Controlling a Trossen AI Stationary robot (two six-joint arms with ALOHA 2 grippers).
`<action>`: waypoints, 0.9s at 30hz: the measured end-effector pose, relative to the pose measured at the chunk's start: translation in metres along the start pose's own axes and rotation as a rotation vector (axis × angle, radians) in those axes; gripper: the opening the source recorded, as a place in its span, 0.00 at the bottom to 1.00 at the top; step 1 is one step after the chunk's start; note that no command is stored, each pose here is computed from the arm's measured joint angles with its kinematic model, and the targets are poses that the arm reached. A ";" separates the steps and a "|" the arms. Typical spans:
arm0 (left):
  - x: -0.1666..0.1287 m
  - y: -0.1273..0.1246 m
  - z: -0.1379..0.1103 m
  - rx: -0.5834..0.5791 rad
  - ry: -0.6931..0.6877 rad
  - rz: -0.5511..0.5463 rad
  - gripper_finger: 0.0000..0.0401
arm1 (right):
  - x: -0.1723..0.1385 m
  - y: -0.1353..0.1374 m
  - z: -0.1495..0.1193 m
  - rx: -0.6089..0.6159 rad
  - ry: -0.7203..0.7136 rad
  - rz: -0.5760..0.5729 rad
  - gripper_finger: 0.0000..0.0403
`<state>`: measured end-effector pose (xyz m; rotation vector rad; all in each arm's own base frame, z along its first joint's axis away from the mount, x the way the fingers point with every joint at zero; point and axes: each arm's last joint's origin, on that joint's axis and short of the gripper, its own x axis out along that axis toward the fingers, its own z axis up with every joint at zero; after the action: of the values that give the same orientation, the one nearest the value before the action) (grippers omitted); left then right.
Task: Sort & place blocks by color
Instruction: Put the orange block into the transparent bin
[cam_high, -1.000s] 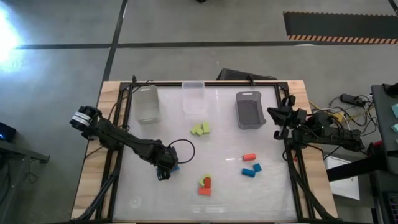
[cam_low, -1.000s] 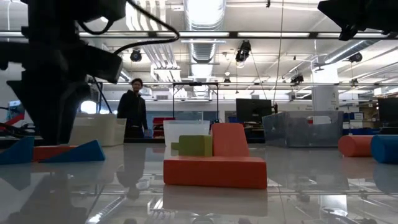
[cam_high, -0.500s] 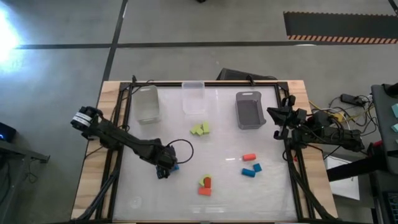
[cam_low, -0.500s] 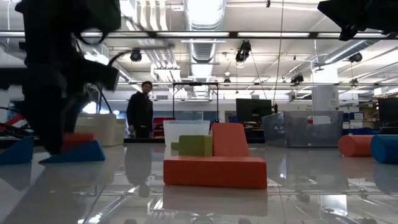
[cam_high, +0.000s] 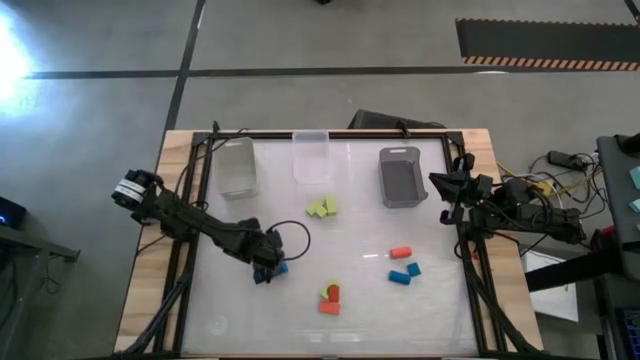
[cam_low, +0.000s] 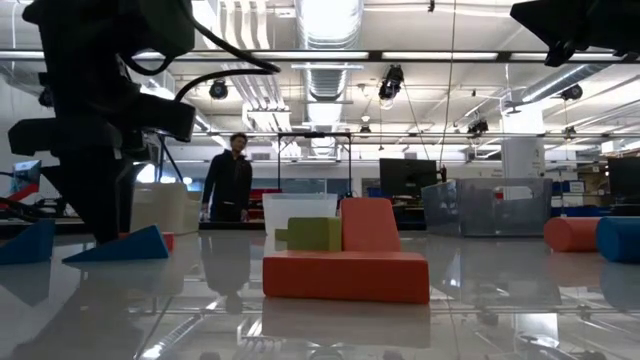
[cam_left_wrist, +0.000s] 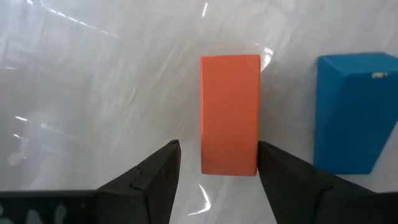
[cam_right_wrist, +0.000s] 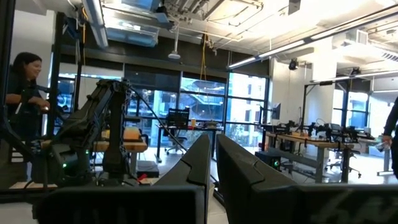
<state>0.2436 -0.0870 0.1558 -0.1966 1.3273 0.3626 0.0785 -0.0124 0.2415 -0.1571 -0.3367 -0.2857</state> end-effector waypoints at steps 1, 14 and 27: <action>0.000 0.000 0.000 0.000 -0.005 0.006 0.48 | 0.000 0.000 0.000 0.000 0.000 0.000 0.04; 0.013 0.002 -0.004 -0.020 -0.079 -0.040 0.47 | 0.000 0.000 -0.001 0.004 0.014 0.003 0.04; 0.013 0.002 -0.001 -0.001 -0.109 -0.021 0.28 | 0.000 0.000 -0.001 0.004 0.015 0.003 0.04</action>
<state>0.2442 -0.0841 0.1433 -0.1888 1.2173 0.3510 0.0790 -0.0124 0.2401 -0.1513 -0.3225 -0.2832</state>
